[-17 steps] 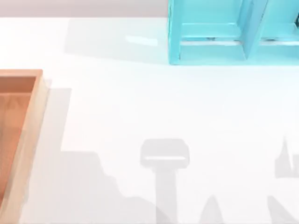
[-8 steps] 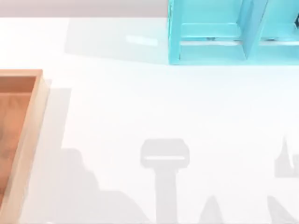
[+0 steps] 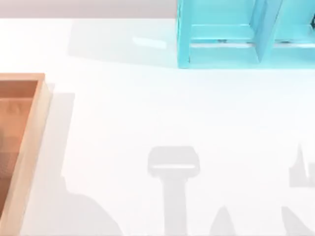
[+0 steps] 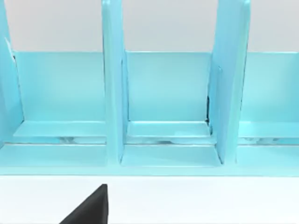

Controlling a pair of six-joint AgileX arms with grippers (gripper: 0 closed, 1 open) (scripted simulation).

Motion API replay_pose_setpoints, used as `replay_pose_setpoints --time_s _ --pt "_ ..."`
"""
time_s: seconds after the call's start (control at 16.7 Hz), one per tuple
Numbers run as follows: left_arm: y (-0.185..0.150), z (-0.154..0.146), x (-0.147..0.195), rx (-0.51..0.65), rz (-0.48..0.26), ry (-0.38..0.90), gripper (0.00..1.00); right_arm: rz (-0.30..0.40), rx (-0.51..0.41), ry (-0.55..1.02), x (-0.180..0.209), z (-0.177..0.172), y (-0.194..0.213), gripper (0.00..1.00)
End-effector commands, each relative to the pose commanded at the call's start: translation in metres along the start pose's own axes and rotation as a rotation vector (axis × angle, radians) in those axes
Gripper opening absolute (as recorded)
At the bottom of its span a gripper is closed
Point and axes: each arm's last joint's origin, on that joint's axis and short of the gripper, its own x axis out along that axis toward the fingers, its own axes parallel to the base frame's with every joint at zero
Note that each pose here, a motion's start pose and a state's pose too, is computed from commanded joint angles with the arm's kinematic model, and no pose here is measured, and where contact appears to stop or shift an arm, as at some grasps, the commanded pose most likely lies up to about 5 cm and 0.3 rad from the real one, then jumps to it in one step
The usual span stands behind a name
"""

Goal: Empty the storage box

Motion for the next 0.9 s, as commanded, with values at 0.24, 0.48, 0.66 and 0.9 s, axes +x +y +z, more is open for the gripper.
replay_pose_setpoints --time_s 0.24,0.48,0.66,0.9 --pt "0.0000 0.0000 0.0002 0.000 0.000 0.000 1.00 0.000 0.000 0.000 0.0000 0.0000 0.0000 1.00" --pt "0.0000 0.0000 0.0002 0.000 0.000 0.000 0.70 0.000 0.000 0.000 0.0000 0.0000 0.0000 1.00" --pt "0.0000 0.0000 0.0002 0.000 0.000 0.000 0.47 0.000 0.000 0.000 0.0000 0.0000 0.0000 1.00" --pt "0.0000 0.0000 0.0002 0.000 0.000 0.000 0.17 0.000 0.000 0.000 0.0000 0.0000 0.0000 1.00"
